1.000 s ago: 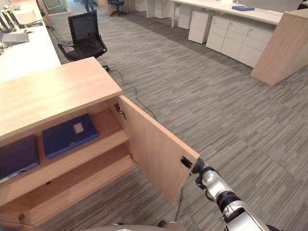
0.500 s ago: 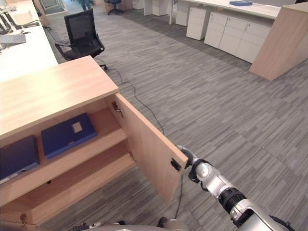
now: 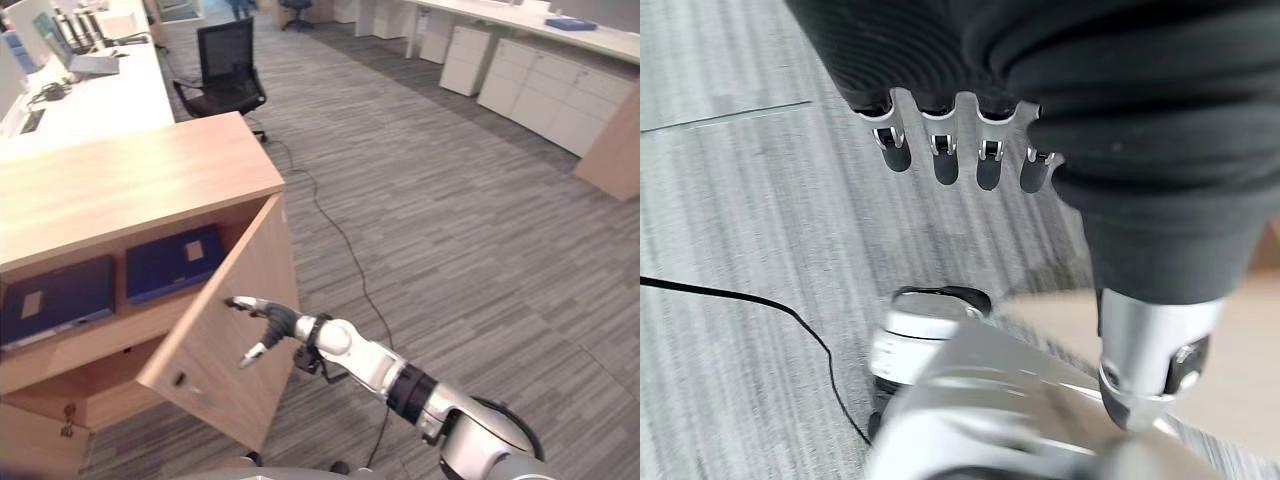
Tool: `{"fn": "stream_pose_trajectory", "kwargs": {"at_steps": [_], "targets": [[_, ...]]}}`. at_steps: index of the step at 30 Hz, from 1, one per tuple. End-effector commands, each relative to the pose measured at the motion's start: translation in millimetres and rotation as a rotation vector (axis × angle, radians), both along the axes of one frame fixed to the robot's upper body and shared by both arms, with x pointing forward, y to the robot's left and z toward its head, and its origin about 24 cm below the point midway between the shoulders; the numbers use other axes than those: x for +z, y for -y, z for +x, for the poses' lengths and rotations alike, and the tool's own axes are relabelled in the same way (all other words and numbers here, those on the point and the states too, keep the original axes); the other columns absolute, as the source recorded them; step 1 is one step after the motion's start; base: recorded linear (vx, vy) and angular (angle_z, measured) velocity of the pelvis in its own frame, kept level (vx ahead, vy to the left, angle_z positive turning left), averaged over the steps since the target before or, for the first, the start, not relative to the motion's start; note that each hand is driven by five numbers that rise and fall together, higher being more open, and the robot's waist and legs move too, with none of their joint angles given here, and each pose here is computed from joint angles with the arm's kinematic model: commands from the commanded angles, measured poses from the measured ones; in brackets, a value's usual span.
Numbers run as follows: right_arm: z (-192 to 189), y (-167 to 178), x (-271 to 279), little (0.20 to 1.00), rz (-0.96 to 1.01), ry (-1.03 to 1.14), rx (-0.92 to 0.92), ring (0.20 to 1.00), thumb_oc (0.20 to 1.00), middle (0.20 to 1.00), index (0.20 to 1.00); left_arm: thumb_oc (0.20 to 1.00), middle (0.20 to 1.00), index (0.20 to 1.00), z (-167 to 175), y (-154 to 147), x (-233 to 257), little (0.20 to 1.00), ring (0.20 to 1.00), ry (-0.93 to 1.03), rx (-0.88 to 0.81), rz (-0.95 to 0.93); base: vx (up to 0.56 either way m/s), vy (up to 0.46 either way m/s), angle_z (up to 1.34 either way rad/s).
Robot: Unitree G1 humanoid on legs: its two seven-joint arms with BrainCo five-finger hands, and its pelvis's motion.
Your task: Put the empty folder in the office cabinet
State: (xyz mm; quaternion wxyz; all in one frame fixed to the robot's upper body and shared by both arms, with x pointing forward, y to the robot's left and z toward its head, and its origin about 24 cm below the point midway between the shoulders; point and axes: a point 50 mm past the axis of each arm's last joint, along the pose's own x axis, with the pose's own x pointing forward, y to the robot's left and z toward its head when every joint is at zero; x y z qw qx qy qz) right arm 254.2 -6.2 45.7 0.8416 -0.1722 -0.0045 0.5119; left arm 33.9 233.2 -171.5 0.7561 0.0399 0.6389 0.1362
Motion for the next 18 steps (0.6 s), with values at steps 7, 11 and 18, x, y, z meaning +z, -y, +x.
{"fn": "stream_pose_trajectory", "kwargs": {"at_steps": [7,11,18], "targets": [[-6.3,-32.9,31.0,1.0,0.119,0.08,0.136,1.0,1.0,1.0,1.0,1.0,1.0,1.0,-3.0,-16.6,3.6,1.0,1.0,-0.003,0.036,0.051,-0.02,-0.02,0.12],[0.6,-22.3,23.1,1.0,0.046,0.13,0.1,1.0,1.0,1.0,1.0,1.0,1.0,1.0,21.7,-16.4,6.1,1.0,1.0,0.052,0.008,0.072,-0.05,-0.057,0.77],[4.6,0.9,-16.8,1.0,-0.077,0.04,-0.034,1.0,1.0,1.0,1.0,1.0,1.0,1.0,20.6,-16.7,5.7,1.0,1.0,0.018,-0.03,0.077,0.01,0.13,1.04]]}}
